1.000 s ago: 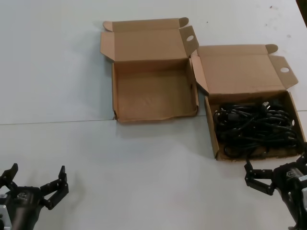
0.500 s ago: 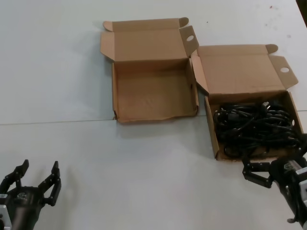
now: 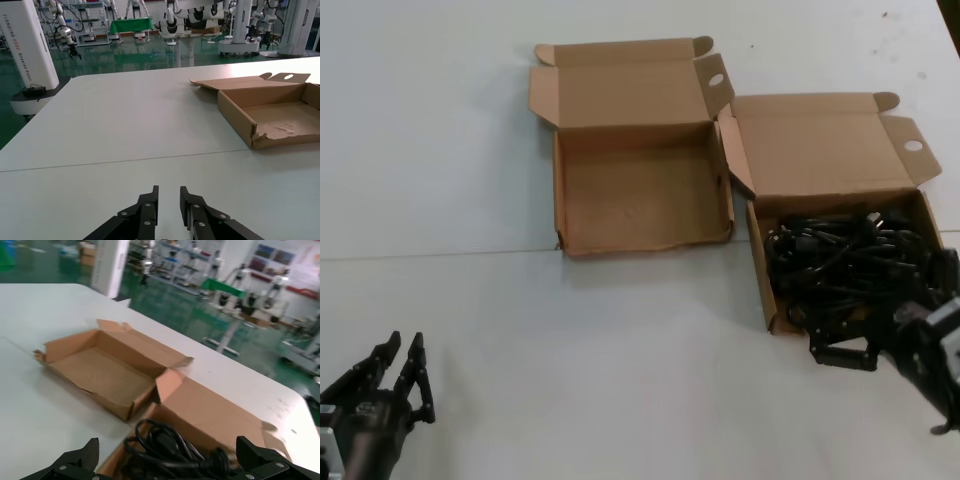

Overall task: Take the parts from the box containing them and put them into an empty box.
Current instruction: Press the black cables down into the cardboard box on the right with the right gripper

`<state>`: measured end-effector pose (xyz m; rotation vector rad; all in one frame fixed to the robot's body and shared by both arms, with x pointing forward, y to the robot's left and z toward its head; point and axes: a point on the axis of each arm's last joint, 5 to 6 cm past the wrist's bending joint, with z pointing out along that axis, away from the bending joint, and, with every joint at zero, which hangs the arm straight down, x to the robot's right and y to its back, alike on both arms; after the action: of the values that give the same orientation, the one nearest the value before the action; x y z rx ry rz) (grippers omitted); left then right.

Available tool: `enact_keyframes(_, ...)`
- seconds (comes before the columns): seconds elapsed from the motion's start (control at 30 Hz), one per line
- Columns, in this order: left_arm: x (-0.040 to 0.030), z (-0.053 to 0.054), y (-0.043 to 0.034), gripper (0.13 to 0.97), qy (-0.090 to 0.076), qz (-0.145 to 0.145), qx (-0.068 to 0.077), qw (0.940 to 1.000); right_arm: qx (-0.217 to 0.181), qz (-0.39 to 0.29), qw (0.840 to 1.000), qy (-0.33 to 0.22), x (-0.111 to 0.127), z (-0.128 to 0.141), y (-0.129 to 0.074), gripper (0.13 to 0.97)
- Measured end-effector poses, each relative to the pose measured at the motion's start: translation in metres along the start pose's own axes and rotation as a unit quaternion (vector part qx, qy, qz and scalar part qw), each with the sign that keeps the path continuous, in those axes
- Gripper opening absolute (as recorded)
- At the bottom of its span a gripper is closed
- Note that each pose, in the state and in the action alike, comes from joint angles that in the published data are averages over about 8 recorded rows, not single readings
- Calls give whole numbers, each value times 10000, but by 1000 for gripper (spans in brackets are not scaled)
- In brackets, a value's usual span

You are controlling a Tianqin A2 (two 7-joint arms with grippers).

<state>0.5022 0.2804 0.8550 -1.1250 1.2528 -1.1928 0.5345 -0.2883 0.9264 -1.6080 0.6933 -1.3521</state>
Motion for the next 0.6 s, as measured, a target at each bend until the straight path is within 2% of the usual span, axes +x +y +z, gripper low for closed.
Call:
enact_keyframes(0.1,0,0,0,254,0,0,0,10000,-34,-144,9996,-220,109,15,-142,966)
enact_keyframes(0.4,0,0,0,173,0,0,0,10000,-62,-760,9951,-626,406,110,-452,966)
enact_keyframes(0.6,0,0,0,169,0,0,0,10000,63,-1151,9893,-891,528,175,-553,966)
